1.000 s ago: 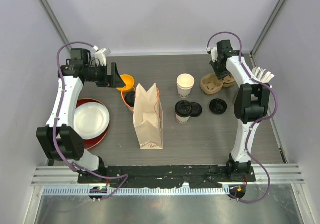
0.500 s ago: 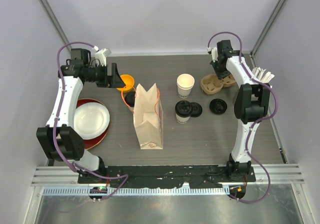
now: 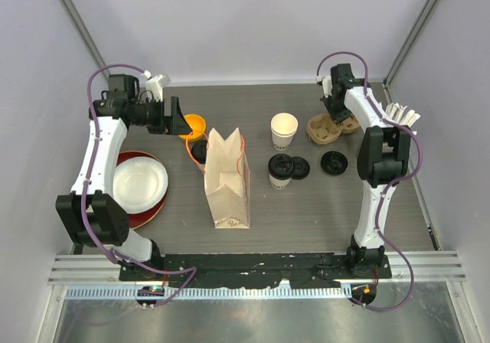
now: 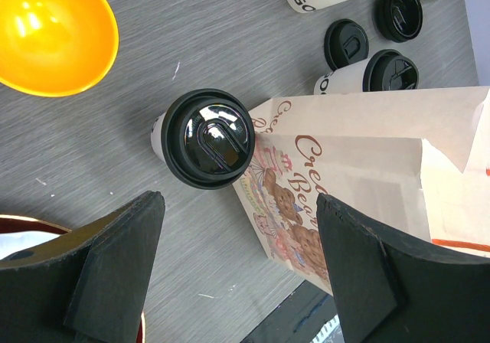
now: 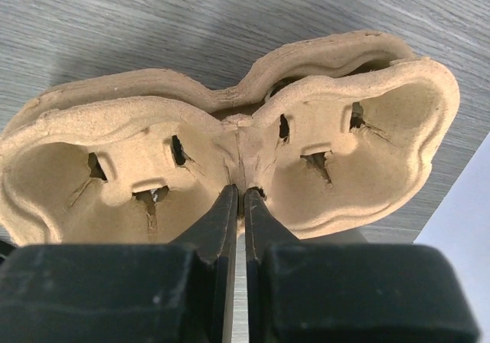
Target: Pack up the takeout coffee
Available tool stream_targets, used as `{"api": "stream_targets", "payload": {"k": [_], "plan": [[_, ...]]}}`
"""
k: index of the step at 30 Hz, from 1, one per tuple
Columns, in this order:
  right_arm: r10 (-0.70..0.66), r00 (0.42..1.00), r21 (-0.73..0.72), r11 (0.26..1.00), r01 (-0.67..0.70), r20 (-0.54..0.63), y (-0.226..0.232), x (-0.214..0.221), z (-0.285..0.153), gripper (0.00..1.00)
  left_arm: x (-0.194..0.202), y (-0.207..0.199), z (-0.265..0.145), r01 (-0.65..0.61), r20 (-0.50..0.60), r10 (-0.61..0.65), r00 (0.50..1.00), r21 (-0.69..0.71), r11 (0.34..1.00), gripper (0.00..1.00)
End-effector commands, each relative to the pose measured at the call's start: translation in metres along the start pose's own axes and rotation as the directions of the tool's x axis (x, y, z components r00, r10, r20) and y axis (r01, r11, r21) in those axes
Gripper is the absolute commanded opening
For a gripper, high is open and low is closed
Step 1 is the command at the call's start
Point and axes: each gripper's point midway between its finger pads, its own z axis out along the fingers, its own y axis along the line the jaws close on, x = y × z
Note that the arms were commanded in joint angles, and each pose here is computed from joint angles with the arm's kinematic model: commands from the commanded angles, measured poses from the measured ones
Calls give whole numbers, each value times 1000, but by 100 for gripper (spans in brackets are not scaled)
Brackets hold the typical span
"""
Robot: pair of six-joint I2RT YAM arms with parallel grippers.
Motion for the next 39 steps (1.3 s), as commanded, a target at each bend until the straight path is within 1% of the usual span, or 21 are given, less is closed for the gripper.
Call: {"api": "stream_targets", "payload": {"k": [1,3,11,20,22,24,27,34,39], "plan": [[3,998,33,999,-5,58,-11,-18,-17,3,-13,-7,-9,-31,37,31,999,18,999,85],[0,998,40,999,-3,67,-13,-20,-22,1,-13,-8,-9,-33,37,33,999,17,999,85],[-3,991,68,998,-6,133,-23,-31,-53,1,-13,-8,-9,-37,39,37,999,17,999,85],[-9,988,69,998,-1,157,-25,-34,-64,2,-13,-8,-10,-39,41,38,998,18,999,85],[-9,987,66,998,-2,163,-25,-35,-66,3,-13,-9,-10,-41,39,40,998,21,999,85],[-15,988,56,998,6,154,-22,-33,-62,7,-12,-9,-10,-41,39,40,998,21,999,85],[-17,991,43,999,12,133,-18,-28,-52,10,-13,-9,-10,-42,40,41,998,21,999,85],[-24,997,27,999,22,78,-12,-17,-30,13,-12,-10,-11,-43,38,42,998,21,999,85],[-26,998,19,1000,25,65,-9,-15,-23,16,-13,-10,-11,-48,40,47,998,21,999,85]]}}
